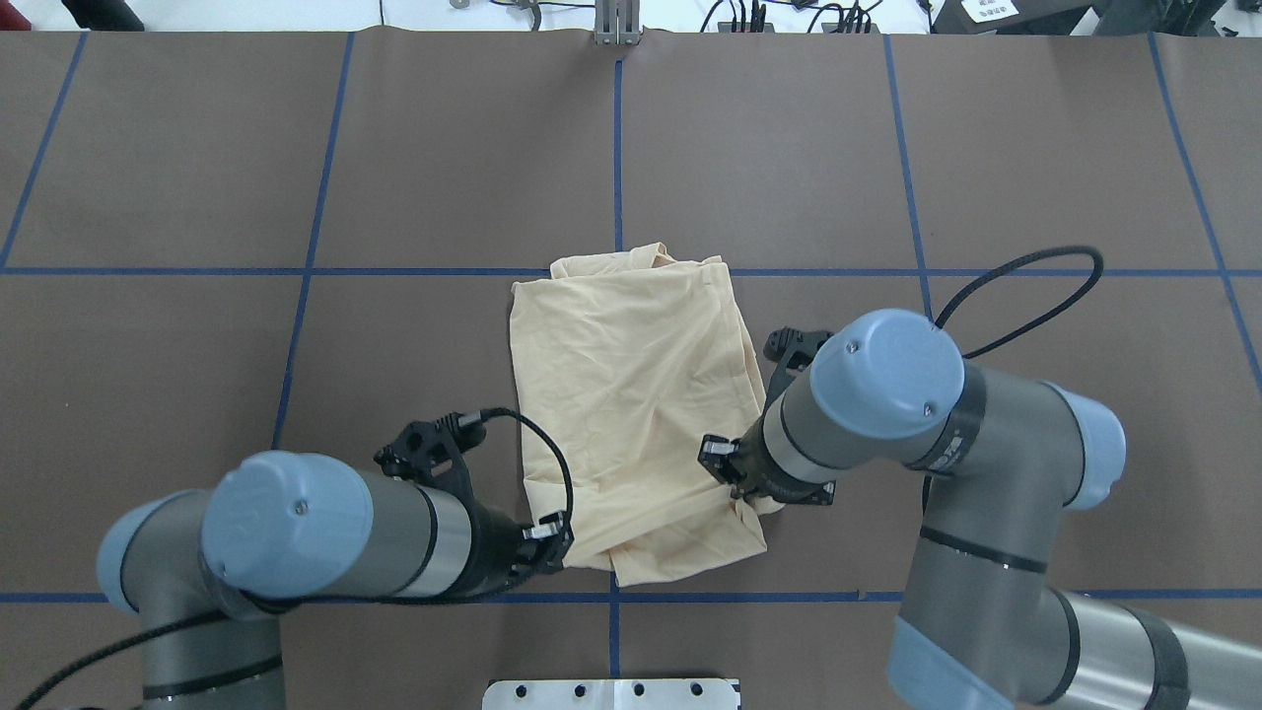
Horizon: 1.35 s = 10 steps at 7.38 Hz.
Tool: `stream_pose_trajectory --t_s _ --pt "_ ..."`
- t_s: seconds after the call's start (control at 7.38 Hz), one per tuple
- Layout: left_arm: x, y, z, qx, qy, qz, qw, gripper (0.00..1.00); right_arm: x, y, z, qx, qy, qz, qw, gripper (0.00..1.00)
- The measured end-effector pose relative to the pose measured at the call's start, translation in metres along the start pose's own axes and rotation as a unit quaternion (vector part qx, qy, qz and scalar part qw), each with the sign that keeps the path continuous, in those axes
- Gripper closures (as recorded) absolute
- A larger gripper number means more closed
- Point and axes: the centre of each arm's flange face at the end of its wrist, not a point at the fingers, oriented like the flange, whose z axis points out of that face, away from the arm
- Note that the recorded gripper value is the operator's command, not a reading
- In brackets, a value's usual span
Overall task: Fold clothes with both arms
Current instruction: 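Lift the near edge with both grippers and fold it away from the robot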
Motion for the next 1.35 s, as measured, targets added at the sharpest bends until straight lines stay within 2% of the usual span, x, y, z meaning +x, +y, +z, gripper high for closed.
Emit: stream_pose_trajectory --t_s 0.41,0.54,0.68,0.95,1.35 --pt "0.020 -0.103 -0.051 0.052 0.014 0.024 0.9982 1.00 -0.029 -0.081 -0.043 0.054 -0.026 0.014 0.9981 1.00" --pt "0.038 -0.141 -0.054 0.067 0.014 0.022 0.9974 1.00 -0.054 -0.107 -0.050 0.067 -0.031 0.024 0.9970 1.00" --pt "0.054 -0.174 -0.043 0.076 0.004 0.020 0.9969 1.00 -0.078 -0.132 -0.046 0.078 -0.035 0.031 0.9959 1.00" --pt "0.063 -0.218 -0.016 0.089 -0.013 0.027 0.9956 1.00 -0.093 -0.180 -0.017 0.094 -0.048 0.035 0.9938 1.00" --pt "0.051 -0.247 0.013 0.094 -0.011 0.030 0.9951 1.00 -0.108 -0.211 0.016 0.100 -0.046 0.037 0.9932 1.00"
